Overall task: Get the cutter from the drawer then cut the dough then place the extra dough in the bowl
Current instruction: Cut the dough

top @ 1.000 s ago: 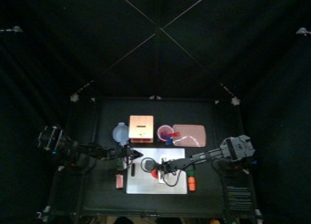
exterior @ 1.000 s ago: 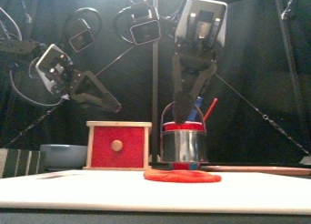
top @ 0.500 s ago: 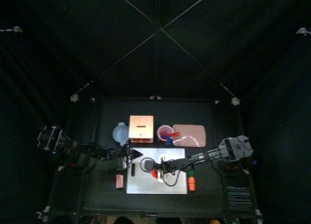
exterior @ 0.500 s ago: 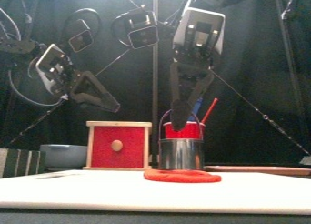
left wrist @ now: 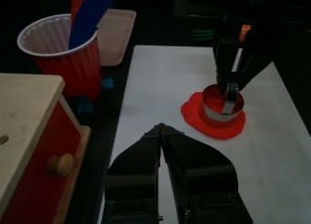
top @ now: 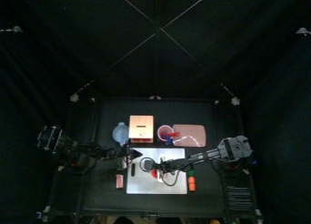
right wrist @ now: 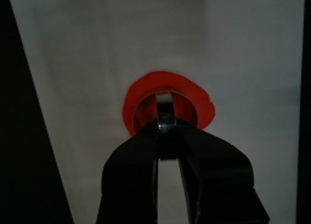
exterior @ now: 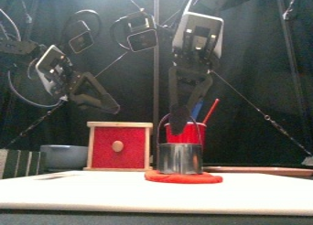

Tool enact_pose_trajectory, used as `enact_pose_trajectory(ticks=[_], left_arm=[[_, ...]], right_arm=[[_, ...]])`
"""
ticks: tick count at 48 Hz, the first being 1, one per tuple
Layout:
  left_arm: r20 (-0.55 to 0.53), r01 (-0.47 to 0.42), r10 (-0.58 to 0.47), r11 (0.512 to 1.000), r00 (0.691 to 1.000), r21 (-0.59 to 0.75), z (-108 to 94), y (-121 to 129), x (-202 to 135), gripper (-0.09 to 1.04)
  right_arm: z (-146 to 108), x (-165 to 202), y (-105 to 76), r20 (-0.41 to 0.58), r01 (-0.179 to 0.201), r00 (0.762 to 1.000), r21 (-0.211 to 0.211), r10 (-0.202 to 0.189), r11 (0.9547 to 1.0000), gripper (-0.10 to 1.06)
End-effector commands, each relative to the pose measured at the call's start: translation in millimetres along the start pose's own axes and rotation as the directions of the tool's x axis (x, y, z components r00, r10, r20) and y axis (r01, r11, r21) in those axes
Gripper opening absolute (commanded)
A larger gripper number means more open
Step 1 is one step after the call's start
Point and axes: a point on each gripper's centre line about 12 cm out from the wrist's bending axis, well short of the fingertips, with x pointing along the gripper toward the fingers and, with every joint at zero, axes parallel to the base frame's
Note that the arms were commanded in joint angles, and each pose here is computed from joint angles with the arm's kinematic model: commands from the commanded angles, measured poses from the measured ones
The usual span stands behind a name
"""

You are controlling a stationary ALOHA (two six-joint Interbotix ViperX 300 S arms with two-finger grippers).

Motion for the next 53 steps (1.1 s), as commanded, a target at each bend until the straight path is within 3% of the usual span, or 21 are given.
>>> enact_pose_trajectory(ticks=[1,11,24,37,48,53], left_arm=[[0.026,0.006,-0.005,1.0,1.0,-0.004,7,-2,0,0.46],[0.027,0.007,-0.007,1.0,1.0,-0.004,8,-3,0,0.46],[0.032,0.007,-0.007,1.0,0.999,-0.005,10,-3,1,0.46],[0.044,0.006,-0.005,1.0,0.999,-0.01,14,-3,3,0.47],[0.077,0.027,-0.026,1.0,0.997,-0.009,26,-12,8,0.53],[0.078,0.045,-0.045,0.999,0.996,-0.004,28,-19,12,0.55]], right_arm=[[5,-8,-1.2,0.026,-0.006,1.0,0.011,0.006,0.9999,0.5],[6,-10,-1.7,0.031,-0.008,1.0,0.018,0.008,0.9998,0.57],[13,-19,0.9,0.061,-0.019,0.998,0.02,0.018,0.9996,0.88],[24,-43,4.3,0.154,-0.052,0.987,0.019,0.049,0.9984,0.91],[13,-69,0.8,0.312,-0.121,0.944,0.029,0.106,0.9922,0.91],[2,-78,-1.8,0.425,-0.165,0.893,0.005,0.147,0.9863,0.91]])
